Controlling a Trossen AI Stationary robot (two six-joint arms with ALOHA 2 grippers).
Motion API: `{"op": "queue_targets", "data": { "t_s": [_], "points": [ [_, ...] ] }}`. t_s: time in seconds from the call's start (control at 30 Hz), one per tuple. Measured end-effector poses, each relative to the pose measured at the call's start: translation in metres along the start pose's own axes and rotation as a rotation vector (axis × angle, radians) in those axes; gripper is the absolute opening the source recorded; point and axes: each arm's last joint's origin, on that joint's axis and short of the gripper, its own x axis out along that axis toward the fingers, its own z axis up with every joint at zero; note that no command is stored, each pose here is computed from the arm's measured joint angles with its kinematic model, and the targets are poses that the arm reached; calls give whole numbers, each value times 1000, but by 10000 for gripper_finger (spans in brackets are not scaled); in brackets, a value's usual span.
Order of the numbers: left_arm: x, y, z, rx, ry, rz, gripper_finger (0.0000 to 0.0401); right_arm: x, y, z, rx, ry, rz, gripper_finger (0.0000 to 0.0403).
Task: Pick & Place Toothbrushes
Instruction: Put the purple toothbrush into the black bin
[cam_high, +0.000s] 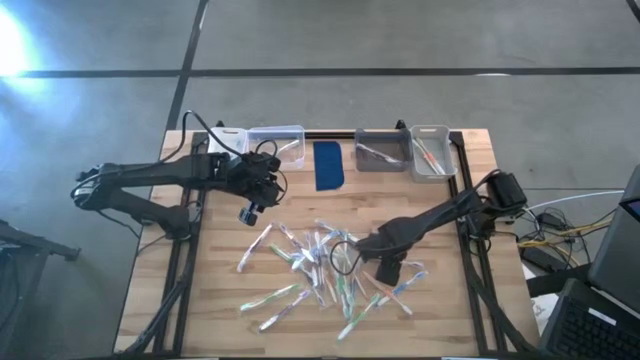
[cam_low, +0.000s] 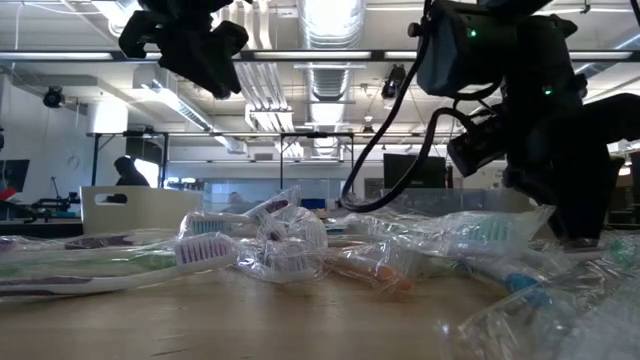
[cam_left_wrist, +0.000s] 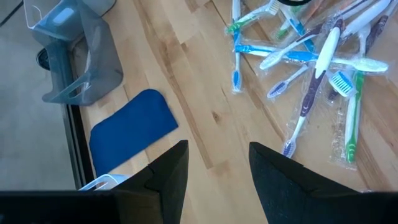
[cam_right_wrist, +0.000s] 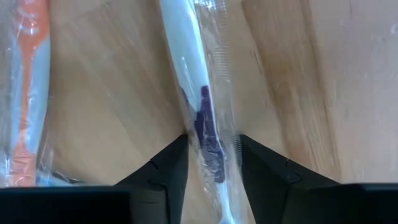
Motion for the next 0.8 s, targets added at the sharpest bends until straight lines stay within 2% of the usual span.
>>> {"op": "queue_targets", "data": {
  "t_s": [0.17,0.37,0.67,0.8],
  "points": [
    [0,1,1,-7,-6,5,174,3,-2,-1,-50,2,-9,89],
    [0,1,1,-9,-6,5,174,-5,1,1,-87,6,-11,19],
    [0,1,1,-17,-13,10,174,-37,10,4,-63,-70,41,12],
    [0,1,1,-42,-16,4,174,-62,15,1,-37,-162,76,11]
  ]
}}
